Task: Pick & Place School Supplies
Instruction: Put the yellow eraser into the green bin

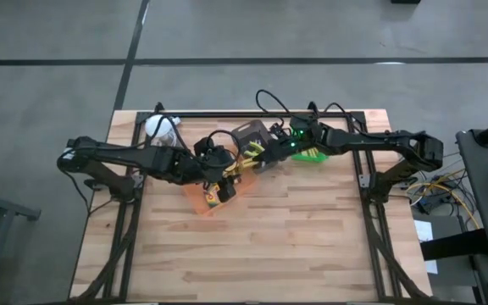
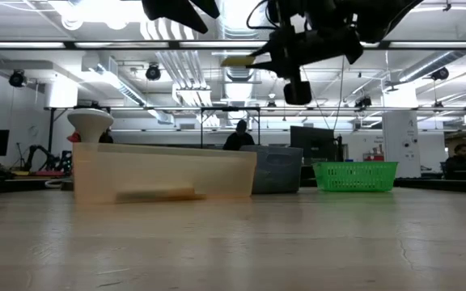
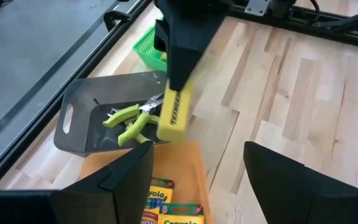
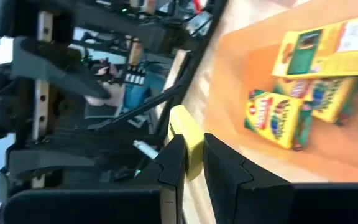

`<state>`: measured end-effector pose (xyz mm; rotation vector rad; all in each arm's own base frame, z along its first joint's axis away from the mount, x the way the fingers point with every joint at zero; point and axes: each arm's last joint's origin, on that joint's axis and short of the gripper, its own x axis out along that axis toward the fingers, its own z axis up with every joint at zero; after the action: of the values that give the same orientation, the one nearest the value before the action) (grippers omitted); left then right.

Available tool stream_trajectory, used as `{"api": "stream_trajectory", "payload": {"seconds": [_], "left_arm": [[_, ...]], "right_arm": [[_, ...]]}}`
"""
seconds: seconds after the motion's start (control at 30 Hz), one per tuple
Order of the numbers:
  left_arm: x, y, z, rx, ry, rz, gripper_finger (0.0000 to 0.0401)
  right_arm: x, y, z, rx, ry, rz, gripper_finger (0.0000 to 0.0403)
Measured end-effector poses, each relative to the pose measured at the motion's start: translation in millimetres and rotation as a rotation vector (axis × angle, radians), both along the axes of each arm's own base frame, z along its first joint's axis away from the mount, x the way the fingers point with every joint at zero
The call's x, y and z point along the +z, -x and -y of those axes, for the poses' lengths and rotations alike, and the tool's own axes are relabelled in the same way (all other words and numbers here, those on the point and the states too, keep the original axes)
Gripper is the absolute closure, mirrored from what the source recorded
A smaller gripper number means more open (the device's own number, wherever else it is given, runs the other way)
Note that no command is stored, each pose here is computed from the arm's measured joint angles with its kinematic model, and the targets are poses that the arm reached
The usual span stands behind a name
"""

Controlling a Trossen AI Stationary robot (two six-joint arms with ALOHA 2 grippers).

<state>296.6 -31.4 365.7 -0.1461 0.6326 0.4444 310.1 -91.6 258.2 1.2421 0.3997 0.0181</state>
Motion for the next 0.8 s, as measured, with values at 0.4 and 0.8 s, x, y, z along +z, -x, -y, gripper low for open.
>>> {"api": "stream_trajectory", "payload": {"seconds": [0.4, 0.8], "left_arm": [[-1.0, 0.9, -0.1, 0.003, 0.002, -0.012, 0.0146], [-1.3, 1.2, -0.2, 0.004, 0.002, -0.017, 0.0146]], "right_arm": [[-2.3, 33.1, 30.2, -0.095, 0.012, -0.164, 0.036], [12.8, 106.9, 50.2, -0.372, 0.089, -0.443, 0.036]]}}
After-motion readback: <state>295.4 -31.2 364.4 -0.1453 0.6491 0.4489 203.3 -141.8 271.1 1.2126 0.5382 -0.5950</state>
